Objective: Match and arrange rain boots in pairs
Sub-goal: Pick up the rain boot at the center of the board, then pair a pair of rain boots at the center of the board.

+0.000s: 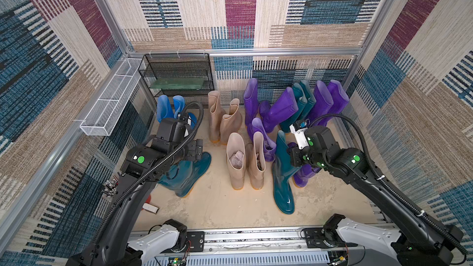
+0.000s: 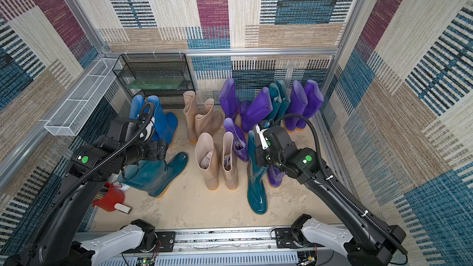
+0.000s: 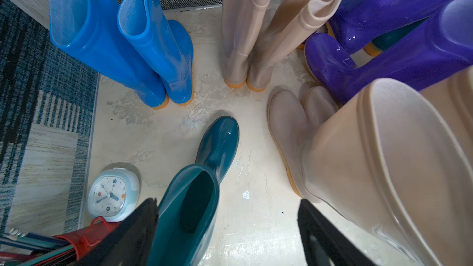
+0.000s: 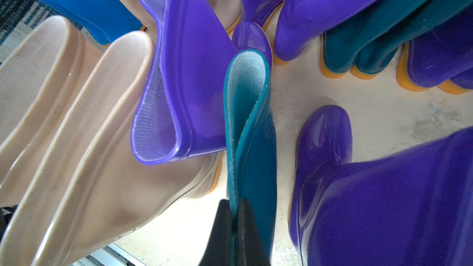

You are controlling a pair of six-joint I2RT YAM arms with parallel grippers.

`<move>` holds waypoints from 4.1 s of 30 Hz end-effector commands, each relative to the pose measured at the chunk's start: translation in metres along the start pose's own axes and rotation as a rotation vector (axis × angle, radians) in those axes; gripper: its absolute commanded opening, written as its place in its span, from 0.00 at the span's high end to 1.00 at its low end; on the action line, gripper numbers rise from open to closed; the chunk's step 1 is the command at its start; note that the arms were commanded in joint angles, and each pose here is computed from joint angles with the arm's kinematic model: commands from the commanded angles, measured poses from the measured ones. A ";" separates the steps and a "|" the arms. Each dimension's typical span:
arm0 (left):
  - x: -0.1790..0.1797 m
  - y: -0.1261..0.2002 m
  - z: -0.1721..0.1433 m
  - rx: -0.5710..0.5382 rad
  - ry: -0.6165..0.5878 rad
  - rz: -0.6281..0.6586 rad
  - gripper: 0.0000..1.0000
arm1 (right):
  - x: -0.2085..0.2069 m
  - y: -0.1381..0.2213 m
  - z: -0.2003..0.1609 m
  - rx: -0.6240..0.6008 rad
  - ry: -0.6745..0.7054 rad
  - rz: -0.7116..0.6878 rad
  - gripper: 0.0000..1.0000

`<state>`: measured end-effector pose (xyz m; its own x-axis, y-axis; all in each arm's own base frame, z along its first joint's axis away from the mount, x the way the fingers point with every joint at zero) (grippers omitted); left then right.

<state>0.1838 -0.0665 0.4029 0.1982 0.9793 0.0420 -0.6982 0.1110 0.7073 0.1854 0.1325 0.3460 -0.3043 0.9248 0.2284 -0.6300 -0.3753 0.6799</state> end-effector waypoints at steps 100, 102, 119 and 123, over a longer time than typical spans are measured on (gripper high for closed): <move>-0.072 0.056 0.143 -0.725 -0.474 -1.175 1.00 | 0.082 0.127 0.174 -0.554 0.234 0.629 0.33; -0.066 0.063 0.153 -0.730 -0.415 -1.049 1.00 | 0.071 0.127 0.173 -0.580 0.161 0.491 0.22; -0.012 0.085 0.156 -0.684 -0.057 -0.308 1.00 | 0.026 0.003 0.038 -0.175 0.094 -0.013 0.08; -0.008 0.082 0.134 -0.679 -0.028 -0.282 1.00 | 0.025 -0.011 0.013 -0.080 0.120 0.047 0.08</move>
<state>0.2207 -0.0961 0.5483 0.5205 0.8524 -0.0493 -0.8337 0.5199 0.1862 0.1988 0.1594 0.3623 -0.3897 0.9083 0.1522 -0.7015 -0.3998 0.5900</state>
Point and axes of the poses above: each gripper's point midway between its finger pads, its own y axis back along the fingers, its own x axis along the line the jaws close on, z = x × y, the point moved 10 cm from there along y, back along the fingers, and after that the axes turned 5 degrees about -y, right-handed, at the moved point
